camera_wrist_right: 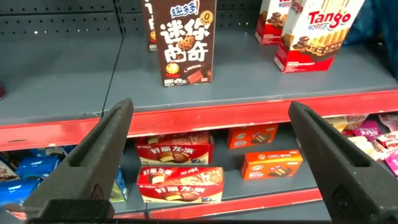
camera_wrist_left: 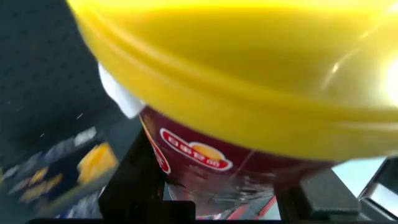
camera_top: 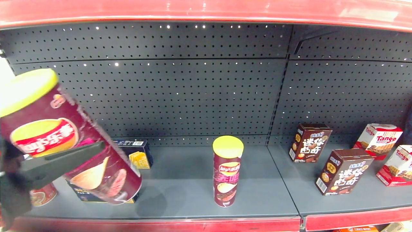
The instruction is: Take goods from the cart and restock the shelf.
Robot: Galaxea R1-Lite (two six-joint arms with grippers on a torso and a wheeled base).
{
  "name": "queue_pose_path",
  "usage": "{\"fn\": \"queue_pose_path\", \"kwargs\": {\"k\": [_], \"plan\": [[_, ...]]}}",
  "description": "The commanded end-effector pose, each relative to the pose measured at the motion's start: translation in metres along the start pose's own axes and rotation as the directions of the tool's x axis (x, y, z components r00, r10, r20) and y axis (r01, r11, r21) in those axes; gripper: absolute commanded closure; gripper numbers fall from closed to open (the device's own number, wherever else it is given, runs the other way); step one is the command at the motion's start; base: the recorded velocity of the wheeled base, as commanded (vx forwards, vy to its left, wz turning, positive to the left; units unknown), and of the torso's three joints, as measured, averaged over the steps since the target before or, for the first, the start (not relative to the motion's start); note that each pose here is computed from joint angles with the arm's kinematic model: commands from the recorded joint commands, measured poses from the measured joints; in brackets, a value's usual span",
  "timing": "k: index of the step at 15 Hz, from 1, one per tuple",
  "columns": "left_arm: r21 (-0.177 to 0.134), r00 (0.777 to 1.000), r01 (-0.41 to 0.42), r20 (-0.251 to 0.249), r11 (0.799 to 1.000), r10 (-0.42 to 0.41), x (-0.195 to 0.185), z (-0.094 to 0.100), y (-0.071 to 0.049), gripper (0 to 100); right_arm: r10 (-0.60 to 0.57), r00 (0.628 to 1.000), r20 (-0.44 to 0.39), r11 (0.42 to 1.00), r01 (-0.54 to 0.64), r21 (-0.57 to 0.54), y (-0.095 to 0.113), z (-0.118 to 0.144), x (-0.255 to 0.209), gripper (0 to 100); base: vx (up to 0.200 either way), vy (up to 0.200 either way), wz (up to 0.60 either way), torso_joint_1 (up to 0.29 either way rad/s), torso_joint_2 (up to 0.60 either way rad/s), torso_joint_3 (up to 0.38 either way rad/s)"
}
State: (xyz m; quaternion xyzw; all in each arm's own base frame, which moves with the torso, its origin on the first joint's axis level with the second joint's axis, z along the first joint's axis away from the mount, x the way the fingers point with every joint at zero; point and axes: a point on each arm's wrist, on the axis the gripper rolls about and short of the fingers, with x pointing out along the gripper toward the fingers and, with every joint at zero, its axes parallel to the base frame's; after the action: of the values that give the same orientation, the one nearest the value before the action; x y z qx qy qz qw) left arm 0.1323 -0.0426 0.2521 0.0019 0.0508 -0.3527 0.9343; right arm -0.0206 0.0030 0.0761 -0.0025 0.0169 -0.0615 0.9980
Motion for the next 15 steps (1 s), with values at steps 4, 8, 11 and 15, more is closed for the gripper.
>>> {"fn": "queue_pose_path", "kwargs": {"k": [4, 8, 11, 15], "plan": [[-0.097, 0.974, 0.183, -0.121, 0.978, -0.194, 0.109, -0.036, 0.049, 100, 0.000, 1.000, -0.003, 1.000, 0.000, 0.000, 0.000, 0.000, 0.000, 0, 0.000, 0.000, 0.00, 0.000, 0.00, 0.000], [-0.059, 0.963, 0.243, -0.103, 0.968, -0.248, 0.161, -0.053, 0.075, 100, 0.001, 1.000, -0.005, 1.000, -0.001, 0.000, 0.000, 0.000, 0.000, 0, 0.000, 0.000, 0.00, 0.000, 0.00, 0.000], [0.025, 0.947, 0.305, -0.116, 0.952, -0.300, 0.191, -0.067, 0.092, 100, 0.001, 1.000, -0.005, 1.000, -0.001, 0.000, 0.000, 0.000, 0.000, 0, 0.000, 0.000, 0.00, 0.000, 0.00, 0.000], [0.040, 0.930, 0.359, -0.100, 0.932, -0.354, 0.227, -0.072, 0.109, 100, 0.001, 1.000, -0.005, 1.000, -0.001, 0.000, 0.000, 0.000, 0.000, 0, 0.000, 0.000, 0.00, 0.000, 0.00, 0.000]]}}
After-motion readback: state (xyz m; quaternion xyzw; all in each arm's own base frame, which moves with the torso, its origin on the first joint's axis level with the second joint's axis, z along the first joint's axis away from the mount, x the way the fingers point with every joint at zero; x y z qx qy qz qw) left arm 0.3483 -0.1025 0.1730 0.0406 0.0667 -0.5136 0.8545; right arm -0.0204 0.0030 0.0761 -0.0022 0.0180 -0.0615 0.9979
